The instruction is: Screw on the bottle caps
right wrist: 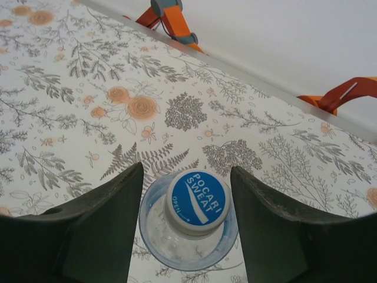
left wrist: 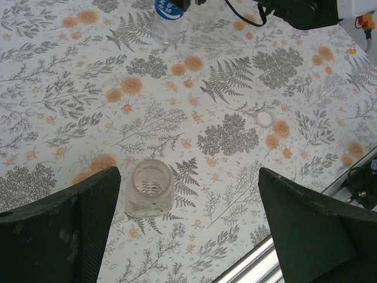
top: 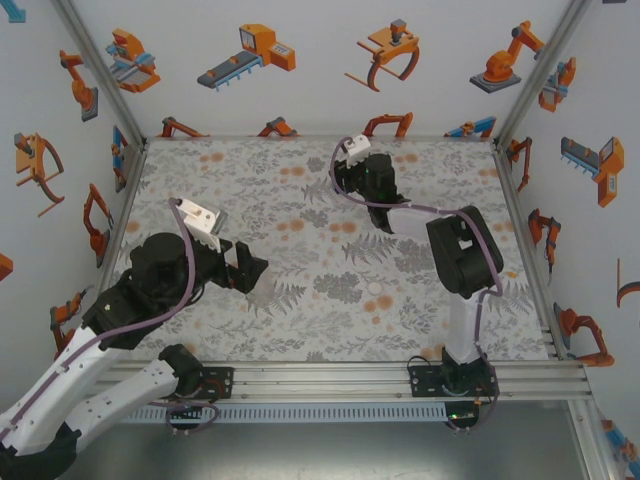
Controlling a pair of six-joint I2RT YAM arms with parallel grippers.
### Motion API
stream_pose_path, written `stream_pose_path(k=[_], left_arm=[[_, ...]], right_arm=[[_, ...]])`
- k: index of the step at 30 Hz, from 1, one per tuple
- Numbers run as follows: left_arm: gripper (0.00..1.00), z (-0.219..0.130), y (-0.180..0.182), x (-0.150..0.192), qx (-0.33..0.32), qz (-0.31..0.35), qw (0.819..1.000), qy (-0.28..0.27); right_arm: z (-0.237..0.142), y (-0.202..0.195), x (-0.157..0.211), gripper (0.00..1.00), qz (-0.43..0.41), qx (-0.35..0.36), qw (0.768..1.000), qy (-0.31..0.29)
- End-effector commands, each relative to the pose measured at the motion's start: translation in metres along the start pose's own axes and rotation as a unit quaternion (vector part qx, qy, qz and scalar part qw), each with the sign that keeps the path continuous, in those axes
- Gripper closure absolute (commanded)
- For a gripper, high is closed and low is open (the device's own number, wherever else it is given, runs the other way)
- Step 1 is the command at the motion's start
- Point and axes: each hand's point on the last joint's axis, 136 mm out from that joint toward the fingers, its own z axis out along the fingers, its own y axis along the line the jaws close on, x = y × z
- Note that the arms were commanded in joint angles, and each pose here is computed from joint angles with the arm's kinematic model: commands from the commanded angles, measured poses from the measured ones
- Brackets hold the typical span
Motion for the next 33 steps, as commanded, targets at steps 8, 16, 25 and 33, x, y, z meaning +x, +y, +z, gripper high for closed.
stream_pose_path(k=[8,16,25,33], left_arm=[[0.06,-0.002,0.006,-0.014,-0.024,0.022,0.999,-0.009],[0.02,0.009,0.013,-0.019,-0.045,0.033,0.998,0.002],[0.00,0.025,0.026,-0.034,-0.051,0.009,0.999,-0.007],[0.01,0.036,0.060,-0.049,-0.054,-0.004,0.999,0.000]], right_arm=[[-0.052,0.002,-0.097,0.42,-0.035,-0.019,0.998,-0.047],[-0.113,0.042,-0.104,0.44,-0.004,-0.109,0.994,-0.031],[-0.183,0.124,-0.083,0.46,0.057,-0.198,0.978,-0.019],[-0.222,0.200,-0.065,0.46,0.079,-0.239,0.968,-0.025]])
